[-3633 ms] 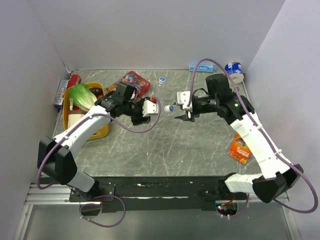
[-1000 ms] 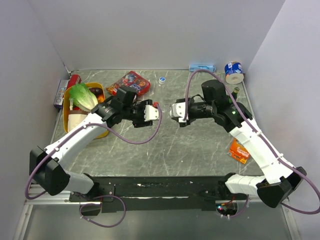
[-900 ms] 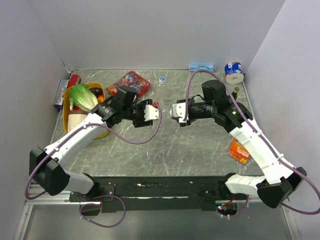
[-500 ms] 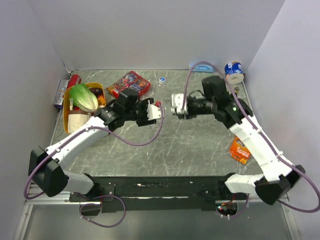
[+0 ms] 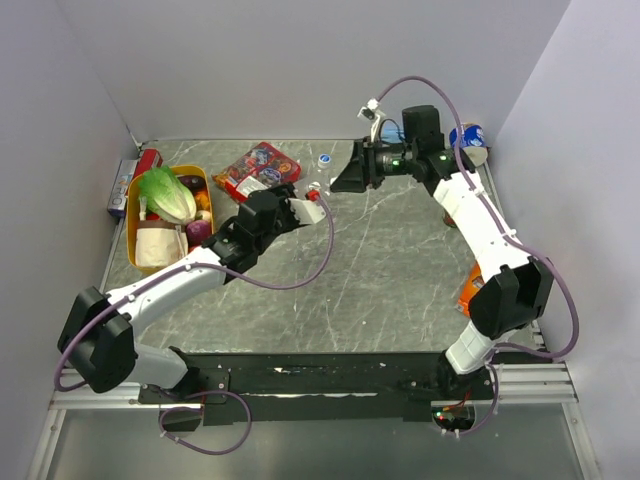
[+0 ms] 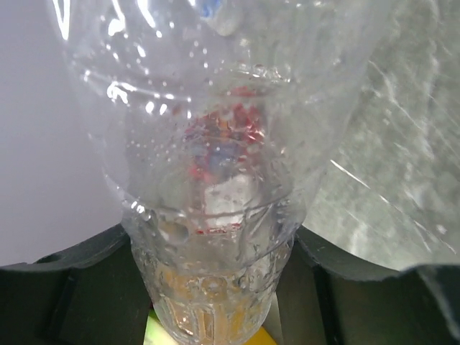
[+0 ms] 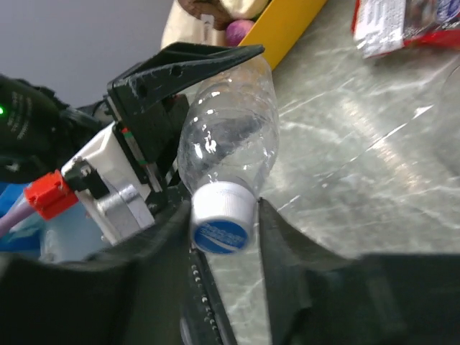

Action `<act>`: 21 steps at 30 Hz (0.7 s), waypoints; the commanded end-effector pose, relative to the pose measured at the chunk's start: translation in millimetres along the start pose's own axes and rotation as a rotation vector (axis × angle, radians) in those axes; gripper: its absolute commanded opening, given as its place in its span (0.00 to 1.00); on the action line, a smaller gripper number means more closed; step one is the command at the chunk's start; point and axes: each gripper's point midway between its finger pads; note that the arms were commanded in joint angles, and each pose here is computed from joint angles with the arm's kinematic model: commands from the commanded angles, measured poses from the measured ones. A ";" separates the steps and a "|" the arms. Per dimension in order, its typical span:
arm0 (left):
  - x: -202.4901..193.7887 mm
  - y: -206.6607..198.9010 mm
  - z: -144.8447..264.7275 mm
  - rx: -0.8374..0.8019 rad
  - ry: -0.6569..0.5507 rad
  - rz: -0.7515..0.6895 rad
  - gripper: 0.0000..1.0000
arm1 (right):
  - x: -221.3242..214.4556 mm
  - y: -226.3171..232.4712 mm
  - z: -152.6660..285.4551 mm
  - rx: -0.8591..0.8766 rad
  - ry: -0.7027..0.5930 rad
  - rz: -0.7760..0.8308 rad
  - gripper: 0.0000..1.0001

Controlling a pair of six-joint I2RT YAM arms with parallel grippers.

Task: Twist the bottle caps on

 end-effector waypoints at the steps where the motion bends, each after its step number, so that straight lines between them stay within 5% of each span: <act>1: 16.1 -21.9 15.7 -0.186 -0.029 0.024 0.01 | 58.1 24.2 53.0 -0.001 -0.135 0.230 0.57; 2: 13.5 -31.7 19.6 -0.236 -0.022 0.030 0.01 | 57.0 21.1 59.9 -0.023 -0.122 0.466 0.60; 5: 4.9 -60.6 34.5 -0.399 0.019 0.067 0.01 | 34.3 44.4 79.3 0.004 -0.090 0.810 0.63; 10: 4.8 -67.0 40.3 -0.487 0.005 0.081 0.01 | -25.3 67.5 80.7 0.030 0.034 1.178 0.65; 16: 9.6 -64.0 36.3 -0.514 -0.030 0.063 0.01 | -39.6 76.3 60.4 0.015 0.055 1.417 0.66; 21: 17.5 -62.3 37.2 -0.515 -0.078 0.054 0.01 | -38.3 68.6 48.2 0.028 0.092 1.408 0.65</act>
Point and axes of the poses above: each gripper's point midway between its finger pads, its own z axis back along the fingers, its own y axis along the line the jaws close on, x = y × z, and after that the axes turned 9 degrees about z, right-handed
